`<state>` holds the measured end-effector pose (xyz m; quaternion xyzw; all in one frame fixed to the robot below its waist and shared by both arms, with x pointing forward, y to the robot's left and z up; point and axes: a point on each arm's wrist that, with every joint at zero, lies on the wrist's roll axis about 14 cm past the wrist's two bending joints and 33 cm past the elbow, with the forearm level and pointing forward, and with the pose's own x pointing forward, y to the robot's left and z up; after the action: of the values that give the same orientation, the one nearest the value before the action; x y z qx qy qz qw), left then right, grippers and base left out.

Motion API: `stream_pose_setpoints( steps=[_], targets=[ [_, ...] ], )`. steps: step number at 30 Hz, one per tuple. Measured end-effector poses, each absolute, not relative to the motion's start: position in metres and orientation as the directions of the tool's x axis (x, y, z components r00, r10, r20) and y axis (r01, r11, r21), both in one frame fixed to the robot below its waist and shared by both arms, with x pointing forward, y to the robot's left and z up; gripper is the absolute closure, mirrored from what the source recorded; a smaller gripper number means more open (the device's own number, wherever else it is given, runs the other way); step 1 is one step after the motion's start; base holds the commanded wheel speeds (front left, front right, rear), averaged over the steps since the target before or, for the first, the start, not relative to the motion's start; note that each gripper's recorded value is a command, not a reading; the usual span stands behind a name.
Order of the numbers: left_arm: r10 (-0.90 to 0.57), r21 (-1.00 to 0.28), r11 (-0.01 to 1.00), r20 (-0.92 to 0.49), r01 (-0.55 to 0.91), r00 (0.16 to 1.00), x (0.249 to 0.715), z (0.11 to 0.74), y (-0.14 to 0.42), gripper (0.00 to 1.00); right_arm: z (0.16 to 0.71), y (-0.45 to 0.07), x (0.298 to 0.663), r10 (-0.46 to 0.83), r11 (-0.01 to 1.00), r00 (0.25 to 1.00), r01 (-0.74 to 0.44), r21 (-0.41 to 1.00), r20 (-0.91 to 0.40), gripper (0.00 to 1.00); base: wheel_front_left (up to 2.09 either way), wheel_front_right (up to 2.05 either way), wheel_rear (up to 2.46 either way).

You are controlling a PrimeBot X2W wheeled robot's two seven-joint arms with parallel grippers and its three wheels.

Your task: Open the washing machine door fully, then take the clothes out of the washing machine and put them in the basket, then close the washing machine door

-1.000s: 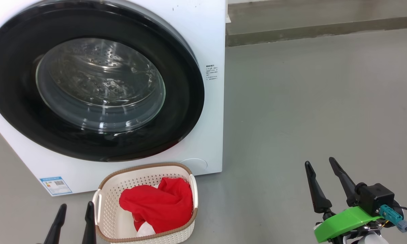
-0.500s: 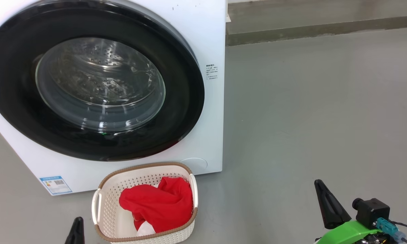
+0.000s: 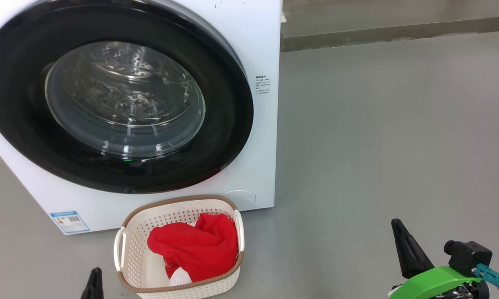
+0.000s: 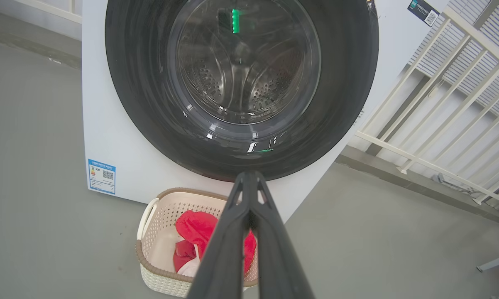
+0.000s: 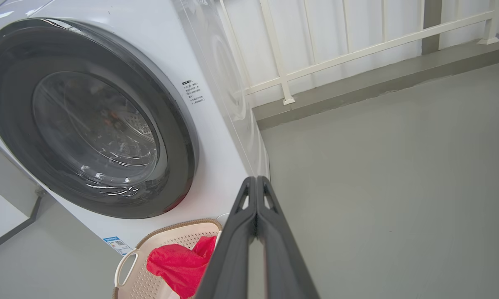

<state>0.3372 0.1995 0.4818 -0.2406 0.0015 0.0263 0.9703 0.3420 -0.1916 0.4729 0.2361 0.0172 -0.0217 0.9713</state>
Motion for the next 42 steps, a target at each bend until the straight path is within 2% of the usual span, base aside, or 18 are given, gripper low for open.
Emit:
stream_pose_setpoints(
  steps=[22,42],
  targets=[
    [0.061,-0.641,0.763,-0.060,-0.086,0.996,0.343,0.476,0.201,1.00,0.471,-0.199,0.348,-0.061,0.765,0.995,0.096,0.637,-0.077,1.00,0.00,0.00,0.00],
    [0.058,-0.787,0.610,-0.080,-0.098,0.995,0.353,0.476,0.200,1.00,0.467,-0.203,0.352,-0.071,0.611,0.992,0.129,0.781,-0.108,1.00,0.00,0.00,0.00]
  ],
)
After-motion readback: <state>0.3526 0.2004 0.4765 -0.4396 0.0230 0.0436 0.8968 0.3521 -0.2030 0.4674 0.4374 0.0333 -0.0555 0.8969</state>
